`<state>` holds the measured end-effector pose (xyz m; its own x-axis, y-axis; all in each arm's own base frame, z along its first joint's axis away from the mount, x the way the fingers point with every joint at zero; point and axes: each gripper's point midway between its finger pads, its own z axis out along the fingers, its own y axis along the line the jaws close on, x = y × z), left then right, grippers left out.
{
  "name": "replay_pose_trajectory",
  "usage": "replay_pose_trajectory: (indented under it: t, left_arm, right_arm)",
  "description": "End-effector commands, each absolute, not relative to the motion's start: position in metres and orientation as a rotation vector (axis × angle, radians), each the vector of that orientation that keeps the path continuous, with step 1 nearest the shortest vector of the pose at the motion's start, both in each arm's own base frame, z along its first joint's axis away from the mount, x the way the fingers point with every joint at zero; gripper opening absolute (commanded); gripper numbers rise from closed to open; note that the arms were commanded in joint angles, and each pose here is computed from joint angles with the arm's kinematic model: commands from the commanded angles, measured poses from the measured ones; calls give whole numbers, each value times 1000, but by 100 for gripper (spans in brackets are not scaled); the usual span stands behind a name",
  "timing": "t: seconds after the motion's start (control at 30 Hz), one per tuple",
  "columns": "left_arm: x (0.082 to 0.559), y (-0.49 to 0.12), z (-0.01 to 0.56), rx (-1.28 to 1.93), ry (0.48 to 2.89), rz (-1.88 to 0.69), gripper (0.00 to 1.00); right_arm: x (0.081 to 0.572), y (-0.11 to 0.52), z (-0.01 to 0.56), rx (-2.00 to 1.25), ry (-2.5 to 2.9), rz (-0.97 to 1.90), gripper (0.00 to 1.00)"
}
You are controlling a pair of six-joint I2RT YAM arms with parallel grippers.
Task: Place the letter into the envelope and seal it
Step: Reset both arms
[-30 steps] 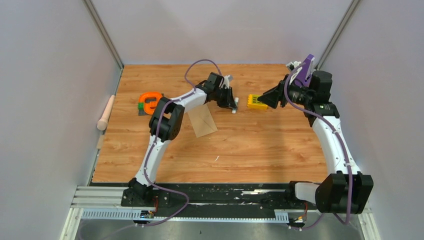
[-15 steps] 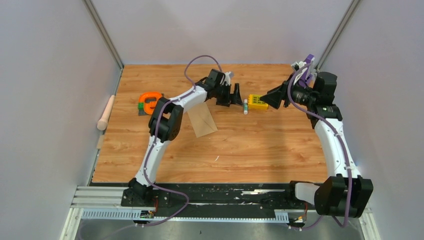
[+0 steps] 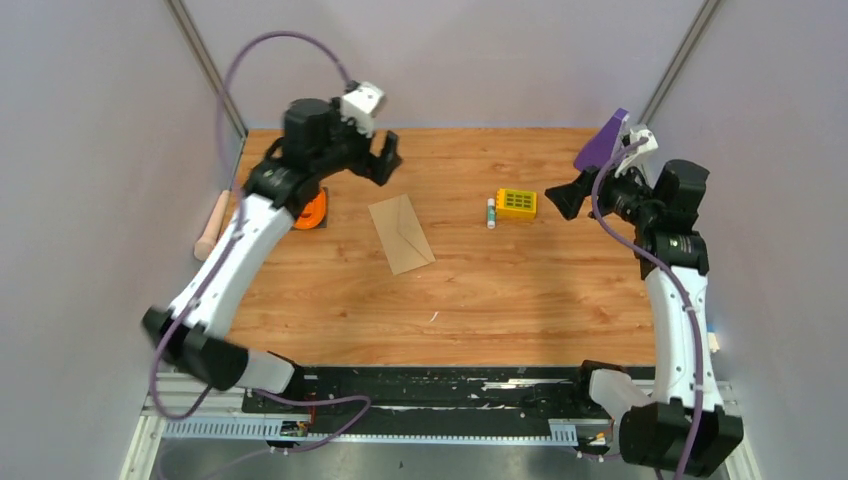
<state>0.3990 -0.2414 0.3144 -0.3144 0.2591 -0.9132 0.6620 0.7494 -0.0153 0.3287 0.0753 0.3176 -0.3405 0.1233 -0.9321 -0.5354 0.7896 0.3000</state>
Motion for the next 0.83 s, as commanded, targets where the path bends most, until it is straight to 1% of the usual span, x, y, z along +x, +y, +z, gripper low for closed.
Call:
replay_pose_trajectory:
  t: [0.0, 0.03, 0.07, 0.1, 0.13, 0.2, 0.23, 0.27, 0.3, 0.33, 0.37, 0.5, 0.6, 0.8]
  left_arm:
    - [347, -157, 326, 771, 1845, -202, 100]
    - [332, -150, 298, 812, 1895, -213, 100]
    - [315, -132, 310, 785, 1850, -197, 100]
    - [302, -124, 286, 815, 1887, -197, 100]
    - [291, -108, 290, 781, 1874, -159, 100]
    - [278, -78, 261, 701, 1955, -47, 100]
    - [269, -69, 266, 671, 1921, -13, 100]
    - [263, -60, 248, 655, 1950, 28, 100]
    - [254, -53, 256, 627, 1905, 51, 100]
    - [249, -48, 248, 616, 1917, 61, 100]
    - [244, -37, 254, 569, 1896, 88, 100]
    - [236, -20, 255, 444, 1875, 128, 100]
    - [240, -12, 254, 372, 1860, 158, 100]
    - [239, -9, 255, 338, 1844, 169, 100]
  right_arm:
    - [301, 54, 319, -302, 1766, 447, 100]
    - [293, 53, 313, -298, 1761, 428, 100]
    - [285, 52, 313, -296, 1747, 409, 100]
    - [277, 52, 312, -297, 1731, 392, 100]
    - [268, 52, 311, -300, 1712, 378, 100]
    - [253, 53, 310, -308, 1673, 350, 100]
    - [246, 54, 310, -313, 1651, 337, 100]
    - [240, 54, 310, -314, 1635, 323, 100]
    - [236, 53, 308, -310, 1626, 311, 100]
    - [234, 51, 305, -303, 1624, 298, 100]
    - [233, 50, 303, -299, 1620, 283, 100]
    - [224, 46, 304, -313, 1580, 229, 100]
    - [218, 46, 306, -328, 1546, 201, 100]
    - [223, 36, 307, -279, 1556, 163, 100]
